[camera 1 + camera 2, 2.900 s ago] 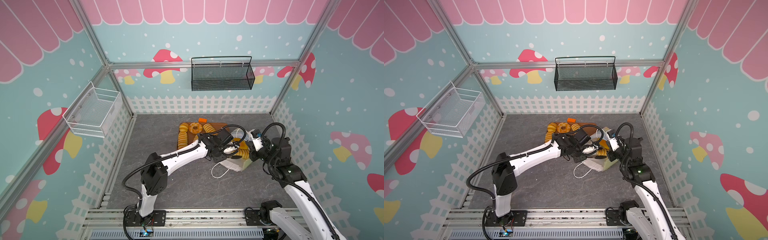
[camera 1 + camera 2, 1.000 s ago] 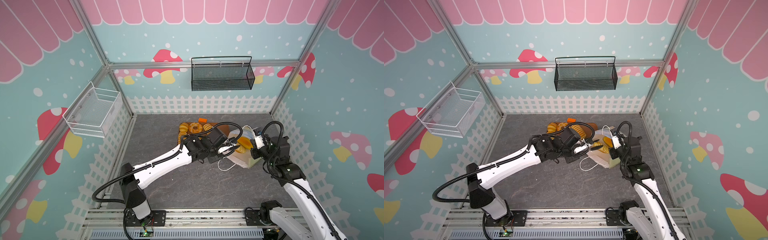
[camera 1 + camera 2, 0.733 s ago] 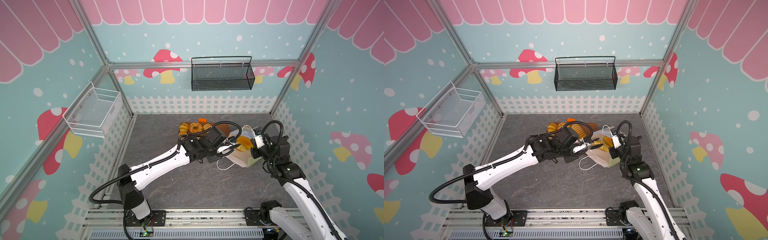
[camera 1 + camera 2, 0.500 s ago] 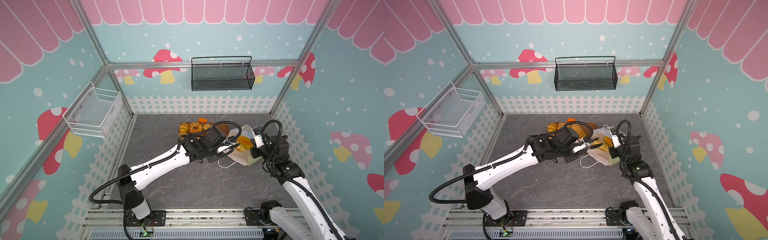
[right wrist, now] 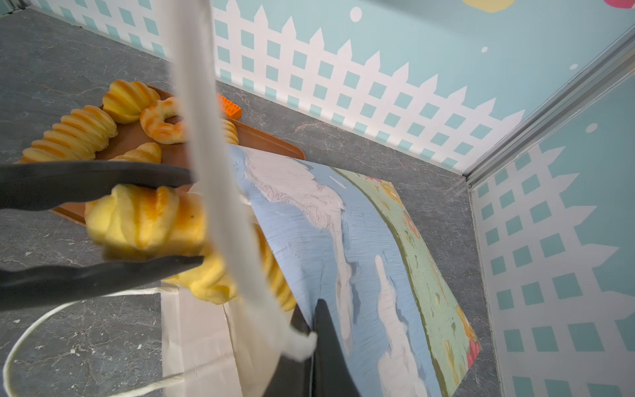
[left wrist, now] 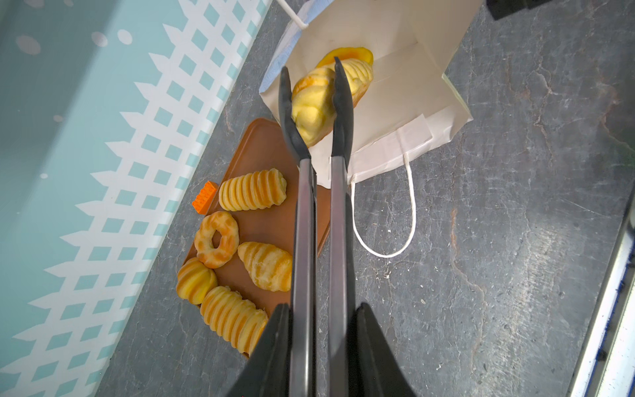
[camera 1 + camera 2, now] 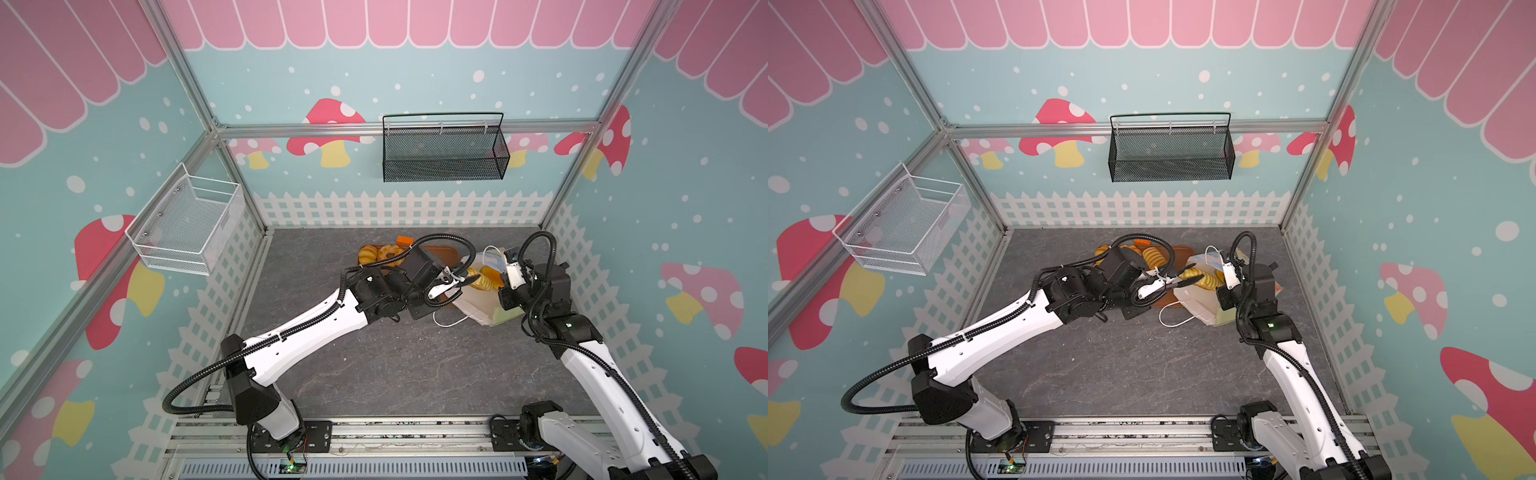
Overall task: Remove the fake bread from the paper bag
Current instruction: 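Lift the ridged bread with the left tongs out of the bag over the tray, then lower the ridged bread onto the tray and open the left tongs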
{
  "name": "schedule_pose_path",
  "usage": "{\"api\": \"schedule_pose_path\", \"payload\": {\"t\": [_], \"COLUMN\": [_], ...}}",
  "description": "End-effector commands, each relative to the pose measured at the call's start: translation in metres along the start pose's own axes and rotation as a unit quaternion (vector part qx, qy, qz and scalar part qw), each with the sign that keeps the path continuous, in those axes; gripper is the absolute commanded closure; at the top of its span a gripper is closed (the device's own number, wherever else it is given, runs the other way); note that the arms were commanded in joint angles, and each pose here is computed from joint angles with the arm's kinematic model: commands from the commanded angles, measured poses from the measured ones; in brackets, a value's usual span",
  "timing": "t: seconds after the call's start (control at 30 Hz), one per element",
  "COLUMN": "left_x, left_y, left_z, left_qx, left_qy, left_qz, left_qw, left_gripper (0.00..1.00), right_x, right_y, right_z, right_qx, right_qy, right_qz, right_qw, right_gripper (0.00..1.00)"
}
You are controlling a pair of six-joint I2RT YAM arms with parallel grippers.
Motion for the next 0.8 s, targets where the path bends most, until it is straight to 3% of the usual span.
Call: {"api": "schedule_pose_path", "payload": {"t": [0.0,0.43,0.77], "left_x": [0.026,0.061,0.067], "left_y": [0.017,0.002,-0.020], "left_z": [0.023,0.042,0.069], "left_qx": [0.011,0.032,0.100], "left_qy": [0.036,0.060,0.067], "left_qz": [-0.044,-0.062,-0.069], "left_qw": [0.998,0.996,0.990], "left_gripper": [1.00,1.00,1.00], "right_x": [-0.002,-0.020,-0.028], "right_y": [0.003,0.003,0.001], "right_z": [-0.003,-0.006,-0.006], "right_qx": [-0.009,-0.016,-0.014], "right_qy": [-0.012,-0.023,-0.022], "right_qz": [0.000,0.020,0.028], "right_qw": [1.000,0.999,0.999], "right_gripper": [1.00,1.00,1.00]}}
Point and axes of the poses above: each gripper's point midway between its finger pads, its own x axis back along the fingers, its own z axis along the line the jaws close on, y = z × x, the point moved 2 cm from there along x, back along the fingers, and after that the axes turned 10 degrees about -x, right-handed, at the moved point
